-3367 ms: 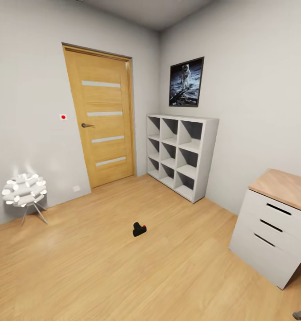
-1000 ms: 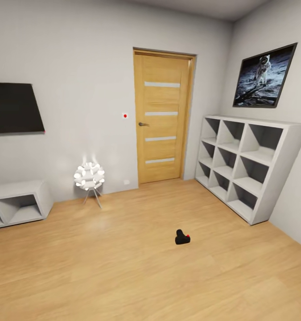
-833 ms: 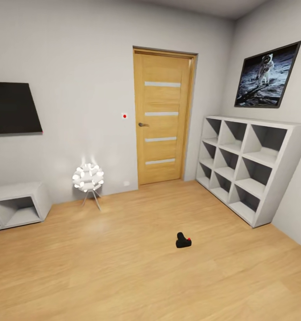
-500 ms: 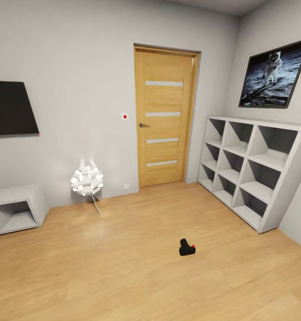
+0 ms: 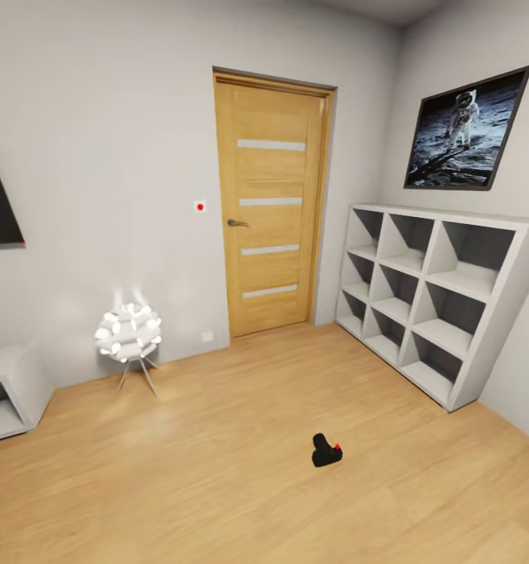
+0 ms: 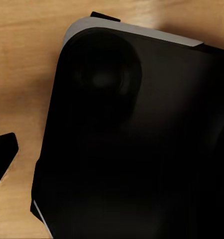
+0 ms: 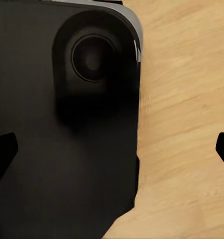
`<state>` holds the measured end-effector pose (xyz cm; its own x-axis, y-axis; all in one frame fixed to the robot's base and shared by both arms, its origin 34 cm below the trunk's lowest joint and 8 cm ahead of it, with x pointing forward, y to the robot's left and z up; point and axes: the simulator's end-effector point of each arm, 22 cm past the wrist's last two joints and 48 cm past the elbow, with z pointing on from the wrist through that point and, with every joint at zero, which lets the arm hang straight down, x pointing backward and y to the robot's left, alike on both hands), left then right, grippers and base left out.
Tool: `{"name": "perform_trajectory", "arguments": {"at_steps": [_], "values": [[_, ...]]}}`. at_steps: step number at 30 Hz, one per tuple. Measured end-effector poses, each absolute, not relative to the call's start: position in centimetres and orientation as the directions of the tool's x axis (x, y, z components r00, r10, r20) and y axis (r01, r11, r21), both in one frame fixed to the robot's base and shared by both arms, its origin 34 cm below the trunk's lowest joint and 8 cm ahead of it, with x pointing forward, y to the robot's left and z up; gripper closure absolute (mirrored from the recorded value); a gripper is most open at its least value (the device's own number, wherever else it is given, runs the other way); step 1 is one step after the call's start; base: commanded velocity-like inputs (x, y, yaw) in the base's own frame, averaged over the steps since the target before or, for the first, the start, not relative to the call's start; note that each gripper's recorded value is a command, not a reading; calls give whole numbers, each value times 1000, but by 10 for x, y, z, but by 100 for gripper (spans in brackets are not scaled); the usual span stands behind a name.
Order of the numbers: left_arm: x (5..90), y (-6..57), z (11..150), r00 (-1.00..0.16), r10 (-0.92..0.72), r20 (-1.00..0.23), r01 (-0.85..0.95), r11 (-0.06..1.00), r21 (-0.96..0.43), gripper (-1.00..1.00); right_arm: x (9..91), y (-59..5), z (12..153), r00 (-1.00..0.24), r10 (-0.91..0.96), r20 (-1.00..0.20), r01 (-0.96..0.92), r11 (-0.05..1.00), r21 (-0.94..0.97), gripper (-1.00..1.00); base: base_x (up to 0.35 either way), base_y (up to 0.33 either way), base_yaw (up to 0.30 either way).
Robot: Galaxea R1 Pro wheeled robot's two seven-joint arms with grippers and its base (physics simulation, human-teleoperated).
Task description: Attach the digital camera to the camera tripod in the bedroom.
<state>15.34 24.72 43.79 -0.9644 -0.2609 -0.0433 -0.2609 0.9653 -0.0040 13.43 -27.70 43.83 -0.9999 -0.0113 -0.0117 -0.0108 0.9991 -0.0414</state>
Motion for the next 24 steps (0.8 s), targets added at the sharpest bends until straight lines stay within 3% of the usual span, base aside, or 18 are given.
{"name": "perform_trajectory", "arguments": {"at_steps": [24], "values": [[152,247,438,-964,-262,-40,-262,965,-4,-100,134,-275,438,-1000,-11,-12,-11,999,-39,-100,302,217,-252]]}}
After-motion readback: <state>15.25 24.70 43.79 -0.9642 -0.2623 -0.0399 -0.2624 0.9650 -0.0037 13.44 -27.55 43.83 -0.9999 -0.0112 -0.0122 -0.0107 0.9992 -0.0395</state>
